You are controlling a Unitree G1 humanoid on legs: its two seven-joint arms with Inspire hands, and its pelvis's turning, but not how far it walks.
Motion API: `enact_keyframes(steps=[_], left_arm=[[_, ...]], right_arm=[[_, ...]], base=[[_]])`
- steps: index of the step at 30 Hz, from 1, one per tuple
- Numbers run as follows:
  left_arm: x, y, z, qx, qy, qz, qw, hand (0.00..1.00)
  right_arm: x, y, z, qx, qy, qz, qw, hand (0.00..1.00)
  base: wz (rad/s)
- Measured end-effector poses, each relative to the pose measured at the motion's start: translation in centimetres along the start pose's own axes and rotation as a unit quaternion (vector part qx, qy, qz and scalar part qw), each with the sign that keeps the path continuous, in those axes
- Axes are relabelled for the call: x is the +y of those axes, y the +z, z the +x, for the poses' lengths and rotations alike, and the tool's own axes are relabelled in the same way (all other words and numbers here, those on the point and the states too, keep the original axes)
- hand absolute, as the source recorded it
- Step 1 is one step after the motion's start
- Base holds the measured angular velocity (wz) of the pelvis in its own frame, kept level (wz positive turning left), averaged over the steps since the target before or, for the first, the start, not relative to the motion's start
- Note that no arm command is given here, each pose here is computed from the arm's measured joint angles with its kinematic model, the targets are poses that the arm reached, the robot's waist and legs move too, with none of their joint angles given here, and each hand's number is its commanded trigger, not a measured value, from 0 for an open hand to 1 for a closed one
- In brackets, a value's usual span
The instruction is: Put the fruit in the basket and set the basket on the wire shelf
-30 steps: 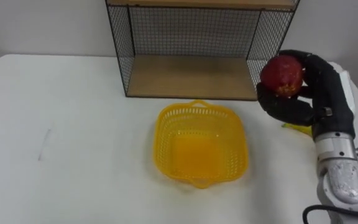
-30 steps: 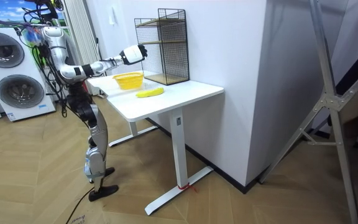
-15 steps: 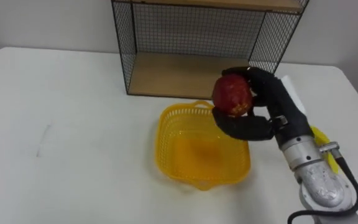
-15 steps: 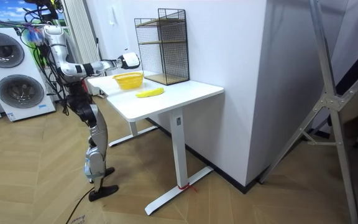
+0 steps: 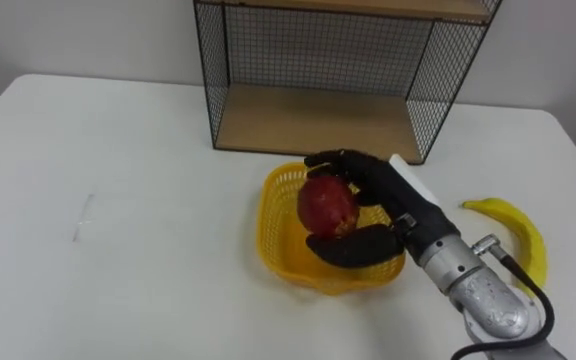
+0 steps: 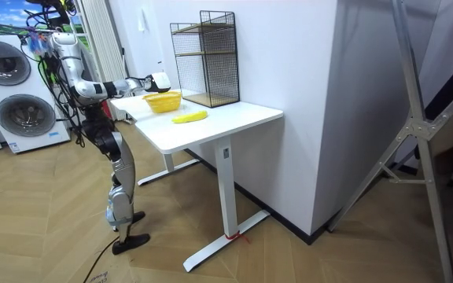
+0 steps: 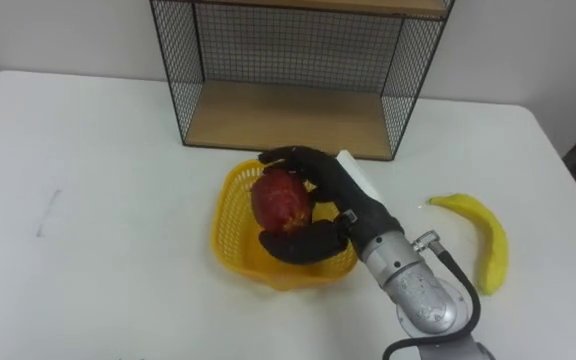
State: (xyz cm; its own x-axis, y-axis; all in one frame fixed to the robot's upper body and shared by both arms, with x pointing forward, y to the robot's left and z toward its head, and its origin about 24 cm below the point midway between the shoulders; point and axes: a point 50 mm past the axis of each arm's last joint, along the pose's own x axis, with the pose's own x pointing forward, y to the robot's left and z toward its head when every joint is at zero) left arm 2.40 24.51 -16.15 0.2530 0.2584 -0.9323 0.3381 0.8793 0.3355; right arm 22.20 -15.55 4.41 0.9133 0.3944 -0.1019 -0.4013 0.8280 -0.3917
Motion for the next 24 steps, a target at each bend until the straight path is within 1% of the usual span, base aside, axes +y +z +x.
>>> enact_keyframes(steps=[18,22,24], left_arm=[[-0.1,0.1,0.0,-0.001,0.002,0.004,1.0,0.0],[0.0,0.1,0.0,-0.002,0.002,0.004,1.0,0.0],[0.1,0.1,0.0,-0.004,0.004,0.0,1.0,0.0]], right_arm=[[0.2,0.0,0.0,0.002,0.013,-0.009,1.0,0.0],[-0.4,0.0,-0.1,0.002,0.0,-0.009,1.0,0.0],[-1.3,0.2,-0.2,-0.003,-0.026,-0.012,1.0,0.0]], base=[[0.0],[0.0],[0.0]])
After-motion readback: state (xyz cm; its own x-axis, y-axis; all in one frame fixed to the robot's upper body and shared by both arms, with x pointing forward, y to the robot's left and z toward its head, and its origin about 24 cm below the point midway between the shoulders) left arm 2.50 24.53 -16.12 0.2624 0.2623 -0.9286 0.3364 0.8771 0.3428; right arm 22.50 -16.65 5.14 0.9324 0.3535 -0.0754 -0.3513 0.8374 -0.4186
